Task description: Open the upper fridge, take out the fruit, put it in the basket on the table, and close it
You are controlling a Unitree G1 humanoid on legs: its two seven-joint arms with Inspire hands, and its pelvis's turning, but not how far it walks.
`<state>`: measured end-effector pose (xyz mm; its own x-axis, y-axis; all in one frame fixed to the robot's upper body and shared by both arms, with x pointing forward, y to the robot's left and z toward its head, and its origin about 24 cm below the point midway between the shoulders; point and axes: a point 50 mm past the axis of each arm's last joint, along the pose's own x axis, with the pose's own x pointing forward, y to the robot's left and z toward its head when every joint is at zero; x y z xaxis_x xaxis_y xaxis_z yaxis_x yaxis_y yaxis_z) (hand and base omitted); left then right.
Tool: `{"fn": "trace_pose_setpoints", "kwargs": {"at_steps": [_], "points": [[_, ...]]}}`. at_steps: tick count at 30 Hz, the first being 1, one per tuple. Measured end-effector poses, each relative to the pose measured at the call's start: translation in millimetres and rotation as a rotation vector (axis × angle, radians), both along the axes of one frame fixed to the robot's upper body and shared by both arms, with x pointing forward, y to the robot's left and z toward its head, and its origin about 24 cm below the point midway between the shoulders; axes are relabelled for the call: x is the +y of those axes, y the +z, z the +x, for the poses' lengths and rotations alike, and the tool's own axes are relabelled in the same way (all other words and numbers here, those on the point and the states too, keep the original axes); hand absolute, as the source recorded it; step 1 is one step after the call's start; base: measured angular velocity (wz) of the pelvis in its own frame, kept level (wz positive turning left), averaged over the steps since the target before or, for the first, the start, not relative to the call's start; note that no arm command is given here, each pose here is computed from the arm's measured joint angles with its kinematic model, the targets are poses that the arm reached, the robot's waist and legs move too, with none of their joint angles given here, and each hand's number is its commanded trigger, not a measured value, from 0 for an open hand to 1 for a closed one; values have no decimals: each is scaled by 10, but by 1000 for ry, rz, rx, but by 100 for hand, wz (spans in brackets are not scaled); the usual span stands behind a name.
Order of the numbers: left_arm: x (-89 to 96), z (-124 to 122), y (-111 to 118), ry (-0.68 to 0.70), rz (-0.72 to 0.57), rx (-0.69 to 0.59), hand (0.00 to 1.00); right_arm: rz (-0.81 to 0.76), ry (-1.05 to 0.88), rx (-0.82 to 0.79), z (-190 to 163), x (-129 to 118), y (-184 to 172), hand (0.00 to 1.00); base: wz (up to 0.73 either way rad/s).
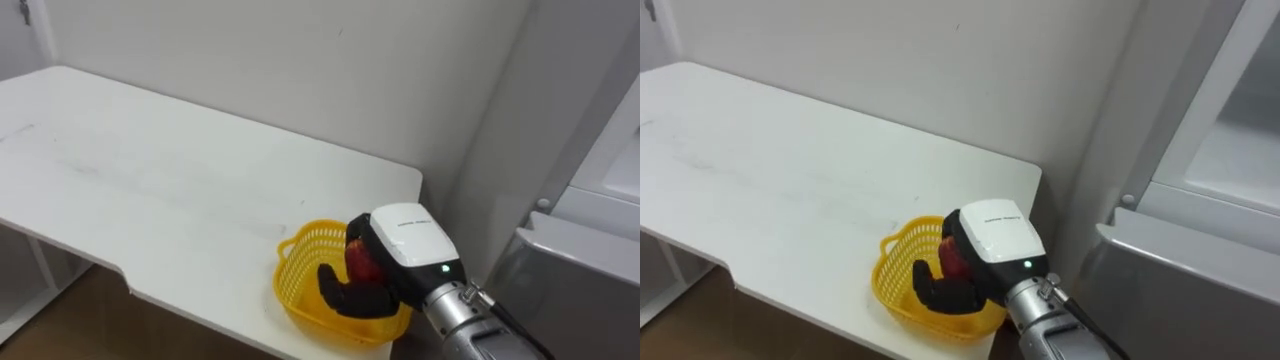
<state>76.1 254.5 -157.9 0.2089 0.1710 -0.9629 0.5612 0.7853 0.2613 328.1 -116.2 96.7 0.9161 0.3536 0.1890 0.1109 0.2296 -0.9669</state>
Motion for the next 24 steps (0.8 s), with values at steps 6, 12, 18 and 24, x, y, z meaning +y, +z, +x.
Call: {"fn": "trace_pose_setpoints", "kwargs": {"at_steps": [6, 12, 18, 24], "points": [[1, 16, 4, 0, 1, -5, 0, 4, -26, 19, 72, -51, -16, 0, 1], [-4, 47, 12, -10, 4, -15, 0, 2, -34, 20, 80, -67, -28, 0, 0], [-8, 73, 19, -22, 8, -24, 0, 4, -36, 22, 80, -74, -29, 0, 0], [-8, 67, 18, -23, 9, -22, 0, 3, -36, 22, 80, -73, -29, 0, 0]]}}
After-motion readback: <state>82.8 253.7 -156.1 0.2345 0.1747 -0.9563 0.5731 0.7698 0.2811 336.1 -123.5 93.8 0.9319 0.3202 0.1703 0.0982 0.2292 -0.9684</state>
